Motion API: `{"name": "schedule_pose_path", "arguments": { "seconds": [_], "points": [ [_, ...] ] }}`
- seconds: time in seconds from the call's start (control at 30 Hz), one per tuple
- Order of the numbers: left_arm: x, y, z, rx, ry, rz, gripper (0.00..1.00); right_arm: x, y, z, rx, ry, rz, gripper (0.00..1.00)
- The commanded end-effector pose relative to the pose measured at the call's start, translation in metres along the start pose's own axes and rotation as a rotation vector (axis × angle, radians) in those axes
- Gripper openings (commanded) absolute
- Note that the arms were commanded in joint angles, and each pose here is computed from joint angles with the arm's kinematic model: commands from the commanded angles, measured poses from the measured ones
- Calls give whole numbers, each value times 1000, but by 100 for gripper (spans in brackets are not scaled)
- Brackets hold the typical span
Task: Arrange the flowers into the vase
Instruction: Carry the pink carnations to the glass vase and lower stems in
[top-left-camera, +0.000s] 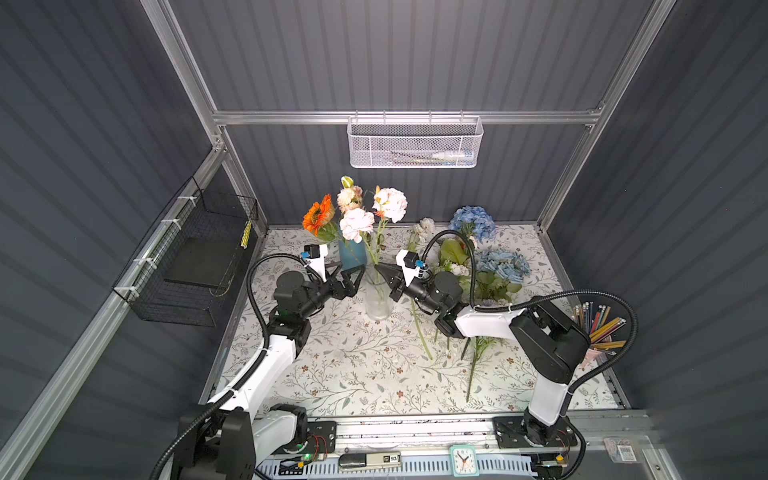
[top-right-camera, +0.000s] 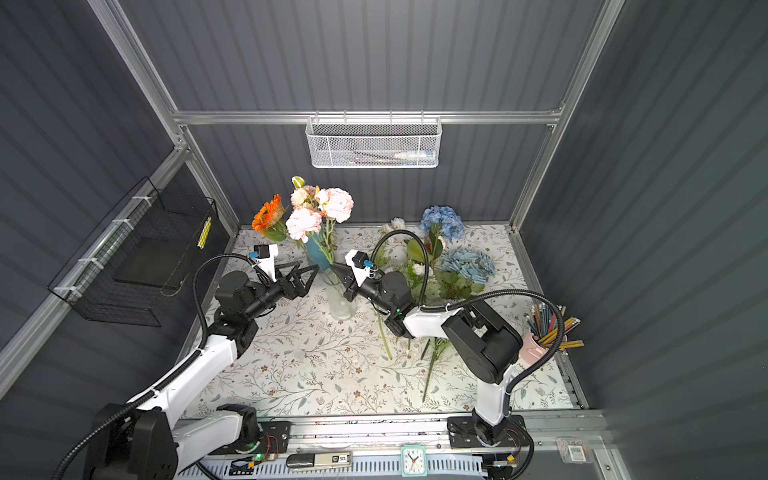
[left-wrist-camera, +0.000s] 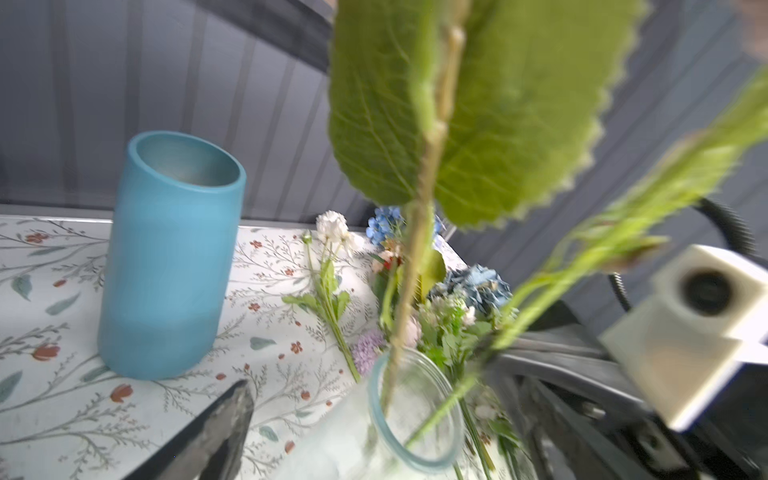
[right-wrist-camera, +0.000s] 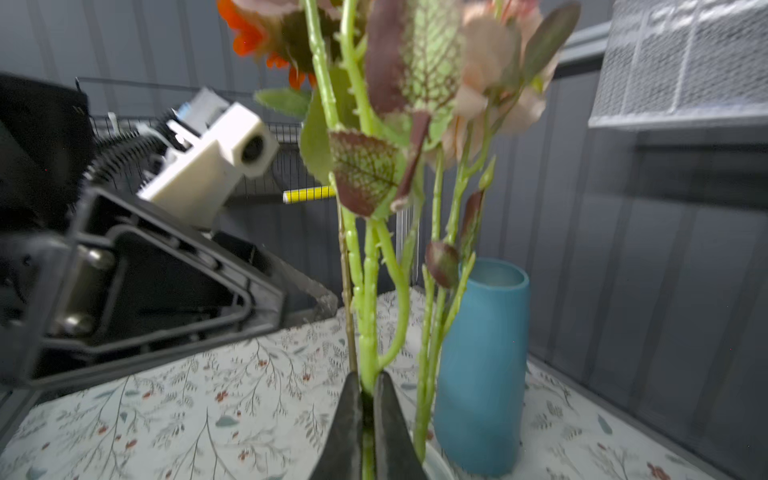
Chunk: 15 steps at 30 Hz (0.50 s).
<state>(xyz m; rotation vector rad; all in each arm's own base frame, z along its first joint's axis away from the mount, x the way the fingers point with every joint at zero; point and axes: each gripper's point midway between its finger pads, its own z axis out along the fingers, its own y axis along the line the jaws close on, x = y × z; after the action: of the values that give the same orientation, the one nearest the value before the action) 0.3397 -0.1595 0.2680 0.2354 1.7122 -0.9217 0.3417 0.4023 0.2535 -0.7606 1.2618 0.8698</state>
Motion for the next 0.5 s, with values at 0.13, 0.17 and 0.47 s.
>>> {"name": "schedule_pose_path", "arguments": {
  "seconds": [0.13,0.17,0.47],
  "points": [
    [0,-17,-2,69,23,1,100,19,6,-2,-30,130,-25,0],
    [-2,-16,1,72,21,2,100,21,6,-1,-31,139,-22,0],
    [-16,-20,38,142,26,18,100,37,7,7,-30,247,-40,0]
  ]
}}
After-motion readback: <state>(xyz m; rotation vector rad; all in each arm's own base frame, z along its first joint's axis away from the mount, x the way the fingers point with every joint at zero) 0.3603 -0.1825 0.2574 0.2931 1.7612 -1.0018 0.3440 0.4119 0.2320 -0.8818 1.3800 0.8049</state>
